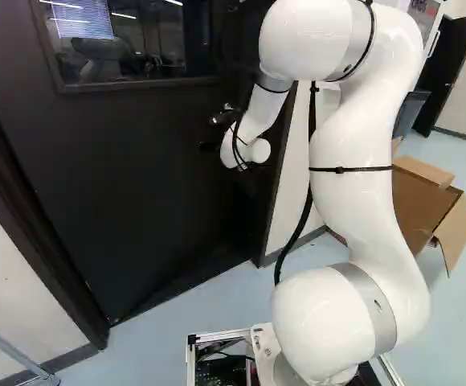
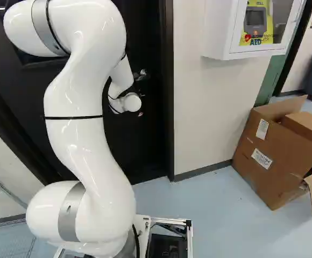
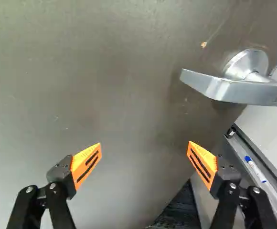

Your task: Open the door and move inside

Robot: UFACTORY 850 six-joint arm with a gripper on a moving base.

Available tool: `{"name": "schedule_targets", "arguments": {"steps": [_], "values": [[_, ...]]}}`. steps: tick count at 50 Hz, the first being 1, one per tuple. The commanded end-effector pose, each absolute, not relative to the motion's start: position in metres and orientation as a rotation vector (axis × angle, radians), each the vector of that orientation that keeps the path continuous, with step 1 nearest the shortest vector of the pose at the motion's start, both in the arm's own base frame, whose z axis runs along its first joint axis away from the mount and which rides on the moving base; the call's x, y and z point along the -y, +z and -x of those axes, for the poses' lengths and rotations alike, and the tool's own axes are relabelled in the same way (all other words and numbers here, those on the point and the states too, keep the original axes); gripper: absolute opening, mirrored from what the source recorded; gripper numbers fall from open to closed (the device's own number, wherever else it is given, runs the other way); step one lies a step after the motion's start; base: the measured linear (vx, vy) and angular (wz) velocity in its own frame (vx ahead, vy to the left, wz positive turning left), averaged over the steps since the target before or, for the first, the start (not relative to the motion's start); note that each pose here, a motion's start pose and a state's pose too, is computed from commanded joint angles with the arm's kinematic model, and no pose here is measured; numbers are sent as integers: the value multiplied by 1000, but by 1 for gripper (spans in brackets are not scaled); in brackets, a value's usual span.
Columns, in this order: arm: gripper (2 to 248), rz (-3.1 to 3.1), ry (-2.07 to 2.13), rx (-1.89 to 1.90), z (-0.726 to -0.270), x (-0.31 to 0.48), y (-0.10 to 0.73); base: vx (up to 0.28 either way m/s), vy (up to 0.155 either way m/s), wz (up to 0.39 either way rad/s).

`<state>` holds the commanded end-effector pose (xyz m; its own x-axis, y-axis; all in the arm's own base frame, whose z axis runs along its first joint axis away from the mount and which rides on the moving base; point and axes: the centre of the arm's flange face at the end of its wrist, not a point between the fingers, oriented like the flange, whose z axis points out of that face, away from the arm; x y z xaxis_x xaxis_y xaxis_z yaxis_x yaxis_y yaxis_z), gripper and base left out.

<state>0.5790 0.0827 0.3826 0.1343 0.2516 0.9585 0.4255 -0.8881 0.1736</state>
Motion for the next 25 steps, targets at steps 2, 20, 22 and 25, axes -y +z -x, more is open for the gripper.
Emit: {"name": "schedule_targets", "arguments": {"steps": [2,20,22,25], "values": [[247,2252,-1855,685,-577,-86,383,0,0,0],[247,2222,-1822,733,-558,-112,385,0,0,0],[247,2218,-1819,739,-556,-115,385,0,0,0],[247,2212,-1813,747,-553,-119,385,0,0,0]]}}
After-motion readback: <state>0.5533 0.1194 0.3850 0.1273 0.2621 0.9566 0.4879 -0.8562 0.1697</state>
